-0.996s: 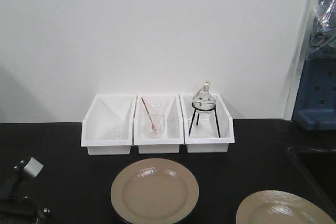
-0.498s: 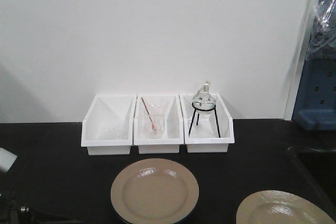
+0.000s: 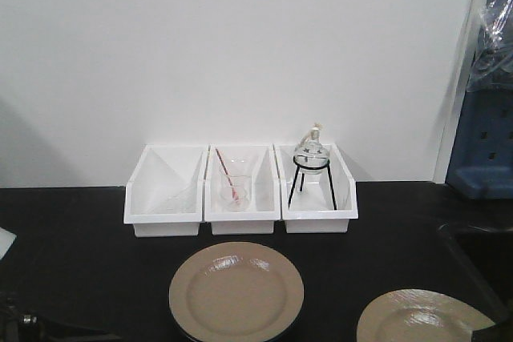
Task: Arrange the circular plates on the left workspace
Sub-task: 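Reach the right gripper to the other tan plate and grip its rim, then lift the plate with the right gripper over the centered plate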
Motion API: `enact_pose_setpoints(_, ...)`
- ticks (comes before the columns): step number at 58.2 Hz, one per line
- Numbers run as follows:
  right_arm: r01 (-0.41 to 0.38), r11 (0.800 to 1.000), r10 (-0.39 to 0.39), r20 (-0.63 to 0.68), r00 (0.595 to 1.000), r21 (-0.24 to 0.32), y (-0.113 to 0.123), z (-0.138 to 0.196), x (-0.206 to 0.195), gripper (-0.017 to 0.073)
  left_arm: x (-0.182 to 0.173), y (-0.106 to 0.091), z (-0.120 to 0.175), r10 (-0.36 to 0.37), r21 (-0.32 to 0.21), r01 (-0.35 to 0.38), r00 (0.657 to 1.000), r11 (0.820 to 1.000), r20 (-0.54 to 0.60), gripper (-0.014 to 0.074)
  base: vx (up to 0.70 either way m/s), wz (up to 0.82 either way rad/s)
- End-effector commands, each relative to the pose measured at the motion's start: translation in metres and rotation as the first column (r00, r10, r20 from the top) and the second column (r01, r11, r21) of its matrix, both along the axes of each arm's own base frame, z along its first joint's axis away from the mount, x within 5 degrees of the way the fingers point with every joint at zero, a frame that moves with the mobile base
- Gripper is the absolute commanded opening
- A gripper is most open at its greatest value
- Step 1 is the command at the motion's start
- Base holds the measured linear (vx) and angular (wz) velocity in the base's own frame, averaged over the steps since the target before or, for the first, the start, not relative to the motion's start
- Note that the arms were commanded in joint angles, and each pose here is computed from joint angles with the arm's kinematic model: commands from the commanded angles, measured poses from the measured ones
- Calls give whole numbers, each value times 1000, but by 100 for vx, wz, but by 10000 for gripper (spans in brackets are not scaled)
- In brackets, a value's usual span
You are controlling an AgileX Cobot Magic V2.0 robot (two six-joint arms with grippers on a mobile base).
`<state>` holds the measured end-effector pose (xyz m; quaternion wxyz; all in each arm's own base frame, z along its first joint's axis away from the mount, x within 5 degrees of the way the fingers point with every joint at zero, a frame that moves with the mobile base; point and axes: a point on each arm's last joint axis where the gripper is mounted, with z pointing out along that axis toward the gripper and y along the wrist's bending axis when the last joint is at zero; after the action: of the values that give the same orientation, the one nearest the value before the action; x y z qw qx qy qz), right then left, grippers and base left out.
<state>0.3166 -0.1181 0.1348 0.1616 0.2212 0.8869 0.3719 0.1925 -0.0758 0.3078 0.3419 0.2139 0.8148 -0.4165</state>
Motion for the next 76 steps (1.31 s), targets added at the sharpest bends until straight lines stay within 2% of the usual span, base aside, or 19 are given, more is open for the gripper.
enact_pose_setpoints(1,5,1000,-6,88,996,11,2,24,6,262,-3,-4,16,-4,-84,6,1000,996,25,-1,0,0)
enact_pose_setpoints(8,2,1000,-2,91,996,7,2,24,6,-13,-4,-4,16,-6,-87,8,1000,996,19,-1,0,0)
enact_pose_setpoints(16,10,1000,-13,100,995,28,2,26,7,-10,-4,-4,16,-6,-87,8,1000,996,19,-1,0,0)
enact_pose_setpoints(20,38,997,-47,122,991,73,3,30,10,-8,-3,-4,16,-3,-86,4,1000,996,20,-1,0,0)
enact_pose_setpoints(23,66,990,-84,144,986,128,4,34,13,-7,-3,-4,16,0,-85,2,1000,996,21,-1,0,0)
enact_pose_setpoints(28,99,968,-145,194,970,231,7,44,19,-6,-2,-3,16,7,-84,-5,1000,996,23,-1,0,0)
enact_pose_setpoints(36,92,917,-217,292,932,387,20,61,31,-5,-2,-3,16,9,-81,-7,1000,997,24,-1,0,0)
enact_pose_setpoints(46,60,871,-247,329,911,487,56,73,49,-5,-3,-3,16,2,-83,-1,1000,997,22,-1,0,0)
enact_pose_setpoints(57,-14,921,-132,346,929,389,122,78,72,-5,-3,-4,16,-1,-85,3,1000,996,20,-1,0,0)
enact_pose_setpoints(67,-36,958,-76,374,924,284,179,91,90,-5,-4,-4,16,2,-99,-3,1000,995,-9,-1,0,0)
enact_pose_setpoints(71,-41,968,-61,390,919,247,198,95,96,-5,-4,-4,16,2,-99,-3,1000,995,-9,-1,0,0)
enact_pose_setpoints(76,-67,971,-33,402,915,231,220,96,102,-5,-4,-4,16,4,-98,-5,1000,995,-9,-1,0,0)
